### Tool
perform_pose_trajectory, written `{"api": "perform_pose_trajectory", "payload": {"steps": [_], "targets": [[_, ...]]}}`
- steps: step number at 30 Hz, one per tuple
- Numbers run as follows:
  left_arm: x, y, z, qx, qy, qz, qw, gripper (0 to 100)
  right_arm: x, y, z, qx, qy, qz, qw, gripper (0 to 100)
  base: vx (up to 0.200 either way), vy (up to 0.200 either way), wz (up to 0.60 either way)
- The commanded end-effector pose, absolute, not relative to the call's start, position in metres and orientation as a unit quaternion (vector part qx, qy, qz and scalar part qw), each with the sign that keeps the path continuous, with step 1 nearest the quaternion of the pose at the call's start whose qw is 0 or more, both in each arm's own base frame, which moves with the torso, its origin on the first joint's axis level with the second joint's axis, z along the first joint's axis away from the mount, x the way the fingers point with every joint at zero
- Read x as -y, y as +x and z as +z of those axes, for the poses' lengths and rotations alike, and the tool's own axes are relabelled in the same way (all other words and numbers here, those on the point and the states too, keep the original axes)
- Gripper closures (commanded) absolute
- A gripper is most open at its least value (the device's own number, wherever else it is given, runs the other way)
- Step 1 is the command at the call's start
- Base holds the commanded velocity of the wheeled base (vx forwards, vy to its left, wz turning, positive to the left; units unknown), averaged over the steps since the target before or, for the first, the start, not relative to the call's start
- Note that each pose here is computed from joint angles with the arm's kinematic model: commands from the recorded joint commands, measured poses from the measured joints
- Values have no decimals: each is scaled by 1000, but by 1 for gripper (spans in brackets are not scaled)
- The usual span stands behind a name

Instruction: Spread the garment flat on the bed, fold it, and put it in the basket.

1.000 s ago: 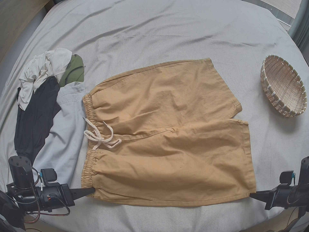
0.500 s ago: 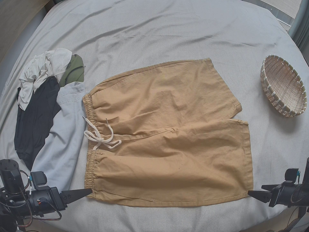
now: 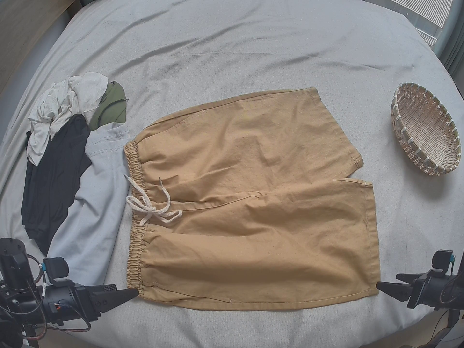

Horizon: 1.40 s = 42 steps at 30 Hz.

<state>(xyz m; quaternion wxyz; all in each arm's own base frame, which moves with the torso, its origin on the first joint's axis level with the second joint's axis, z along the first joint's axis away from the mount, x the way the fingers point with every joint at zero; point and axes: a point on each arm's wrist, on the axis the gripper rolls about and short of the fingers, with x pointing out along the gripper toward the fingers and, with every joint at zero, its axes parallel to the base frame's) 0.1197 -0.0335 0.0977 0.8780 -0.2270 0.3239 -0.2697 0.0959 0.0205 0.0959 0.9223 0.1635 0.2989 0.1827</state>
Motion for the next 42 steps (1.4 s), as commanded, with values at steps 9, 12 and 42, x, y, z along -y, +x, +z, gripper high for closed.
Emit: {"api": "perform_pose_trajectory", "payload": {"steps": [9,12,42], "targets": [[39,150,88,-357,-195,-267,874,0,-21,95,93,-306,164,183,920,0,0,0,0],[40,153,88,-360,-193,-268,873,0,-21,95,93,-306,165,183,920,0,0,0,0],[46,167,78,-381,-190,-274,863,100,-21,93,91,-314,165,184,917,0,0,0,0]]}}
